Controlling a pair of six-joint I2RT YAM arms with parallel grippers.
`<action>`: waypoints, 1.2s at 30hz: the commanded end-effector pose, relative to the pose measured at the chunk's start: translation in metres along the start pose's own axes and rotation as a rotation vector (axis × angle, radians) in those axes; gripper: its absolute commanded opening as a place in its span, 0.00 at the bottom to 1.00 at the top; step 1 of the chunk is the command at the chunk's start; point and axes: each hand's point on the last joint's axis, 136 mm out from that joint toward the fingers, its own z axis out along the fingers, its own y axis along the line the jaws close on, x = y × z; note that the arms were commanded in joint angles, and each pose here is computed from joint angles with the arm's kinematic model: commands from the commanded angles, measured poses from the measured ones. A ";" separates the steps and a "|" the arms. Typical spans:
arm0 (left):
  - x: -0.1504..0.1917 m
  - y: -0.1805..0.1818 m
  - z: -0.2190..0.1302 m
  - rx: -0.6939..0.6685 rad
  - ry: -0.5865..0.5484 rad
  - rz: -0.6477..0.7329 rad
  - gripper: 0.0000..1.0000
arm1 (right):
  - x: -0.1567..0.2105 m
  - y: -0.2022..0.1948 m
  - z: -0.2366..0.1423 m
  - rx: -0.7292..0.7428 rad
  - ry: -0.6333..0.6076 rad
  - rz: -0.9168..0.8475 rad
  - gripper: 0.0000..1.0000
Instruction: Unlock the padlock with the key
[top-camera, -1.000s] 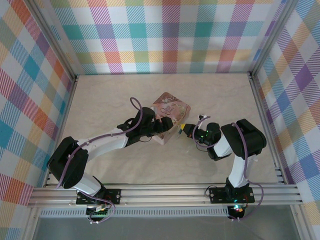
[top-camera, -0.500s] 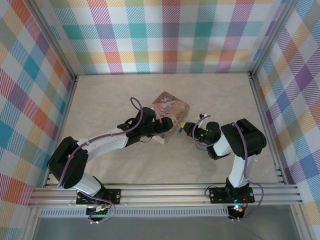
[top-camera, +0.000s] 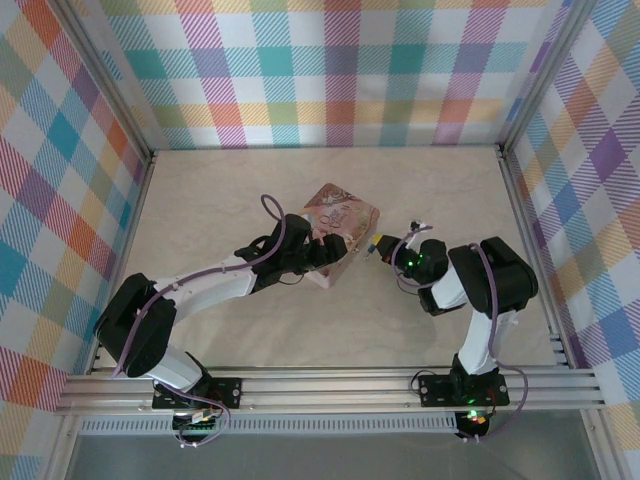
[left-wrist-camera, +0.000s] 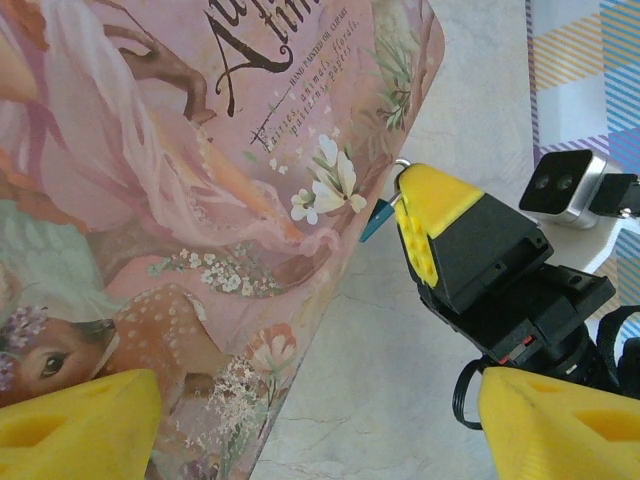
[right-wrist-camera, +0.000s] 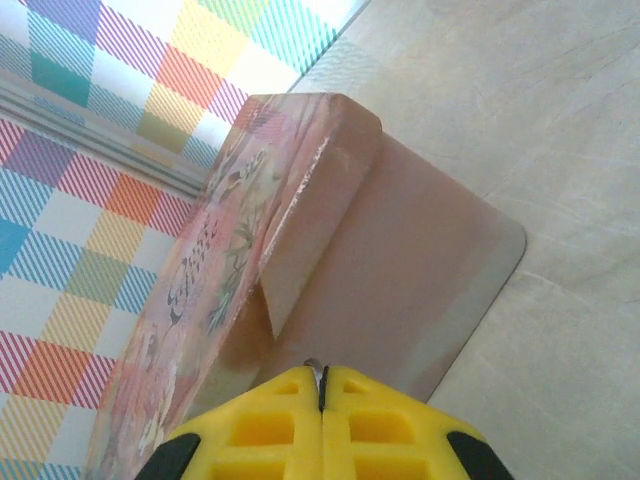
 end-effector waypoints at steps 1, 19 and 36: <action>0.035 0.063 -0.002 -0.226 0.117 -0.042 0.84 | -0.014 0.014 -0.009 -0.030 -0.051 -0.056 0.00; -0.009 0.094 -0.012 -0.233 0.063 -0.099 0.85 | 0.015 0.059 -0.065 0.030 0.251 -0.267 0.00; -0.052 0.054 -0.039 -0.067 -0.059 -0.038 1.00 | 0.093 0.050 -0.115 0.153 0.518 -0.151 0.00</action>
